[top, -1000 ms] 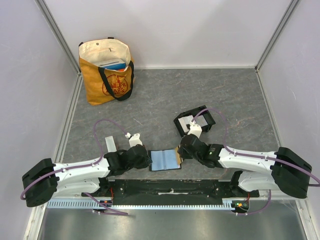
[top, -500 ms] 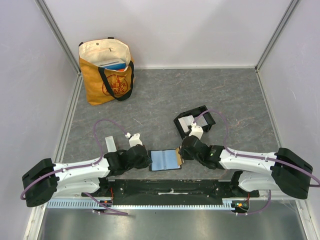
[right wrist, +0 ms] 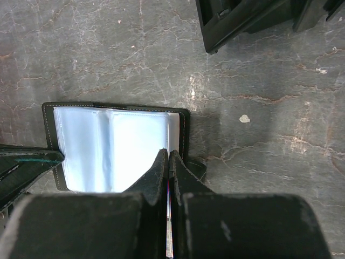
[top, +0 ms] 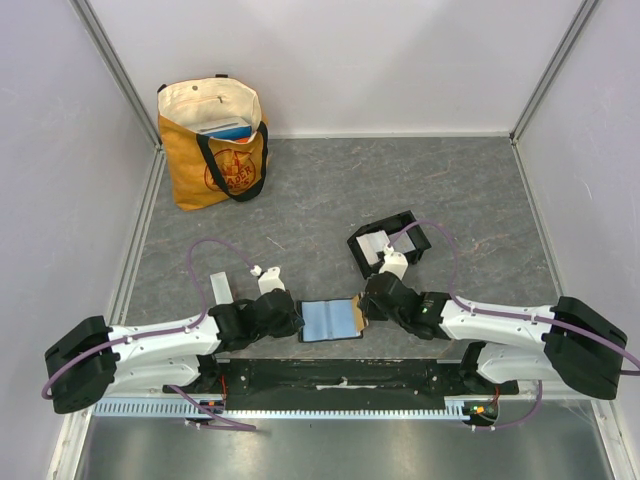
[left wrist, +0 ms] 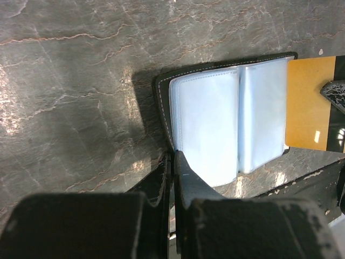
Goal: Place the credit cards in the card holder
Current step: Open the card holder at the center of the board.
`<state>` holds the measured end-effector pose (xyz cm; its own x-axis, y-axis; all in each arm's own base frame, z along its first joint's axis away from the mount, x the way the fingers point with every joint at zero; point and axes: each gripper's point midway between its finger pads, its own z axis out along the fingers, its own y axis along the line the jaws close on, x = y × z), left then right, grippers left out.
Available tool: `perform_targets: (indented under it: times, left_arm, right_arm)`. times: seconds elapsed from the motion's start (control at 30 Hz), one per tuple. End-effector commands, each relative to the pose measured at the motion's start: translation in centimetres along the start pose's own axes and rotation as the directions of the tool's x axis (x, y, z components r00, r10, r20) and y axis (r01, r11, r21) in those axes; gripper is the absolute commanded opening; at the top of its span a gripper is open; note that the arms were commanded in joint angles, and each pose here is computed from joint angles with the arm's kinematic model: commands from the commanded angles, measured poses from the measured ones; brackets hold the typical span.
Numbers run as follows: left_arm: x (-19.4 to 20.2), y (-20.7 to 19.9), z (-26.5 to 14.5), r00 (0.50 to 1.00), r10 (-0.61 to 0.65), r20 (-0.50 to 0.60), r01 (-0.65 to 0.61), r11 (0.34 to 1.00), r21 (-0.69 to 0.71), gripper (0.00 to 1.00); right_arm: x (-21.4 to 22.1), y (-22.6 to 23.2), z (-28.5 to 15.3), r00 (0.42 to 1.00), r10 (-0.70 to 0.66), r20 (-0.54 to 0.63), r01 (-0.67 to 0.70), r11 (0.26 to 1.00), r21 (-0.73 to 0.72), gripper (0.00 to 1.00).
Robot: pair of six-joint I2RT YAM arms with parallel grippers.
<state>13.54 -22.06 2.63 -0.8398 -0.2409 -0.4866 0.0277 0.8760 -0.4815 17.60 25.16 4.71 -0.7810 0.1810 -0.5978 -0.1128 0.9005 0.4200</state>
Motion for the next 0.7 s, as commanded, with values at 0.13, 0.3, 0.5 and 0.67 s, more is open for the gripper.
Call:
perform_targets:
  times: [0.13,0.3,0.5,0.67]
  left_arm:
    - [-1.0,-1.4,0.1,1.000,0.011,0.028,-0.012,0.999,0.034,0.02]
    - [-0.9,-1.3,0.2,1.000,0.010,0.026,-0.011,0.999,0.035,0.02]
    - [-0.5,-1.2,0.4,1.000,0.007,0.014,-0.007,0.999,0.035,0.02]
    - [-0.5,-1.1,0.7,1.000,0.007,0.014,-0.007,1.000,0.030,0.02]
  right_arm:
    - [0.4,-0.7,0.5,0.999,0.032,0.011,-0.032,0.999,0.017,0.00]
    - [1.6,-1.8,1.2,0.998,0.061,0.000,-0.061,0.998,0.030,0.00]
    - [2.6,-0.5,2.1,0.997,0.075,-0.027,-0.076,0.997,-0.025,0.00]
    - [1.7,2.1,2.2,0.998,0.062,-0.023,-0.064,0.994,-0.089,0.00]
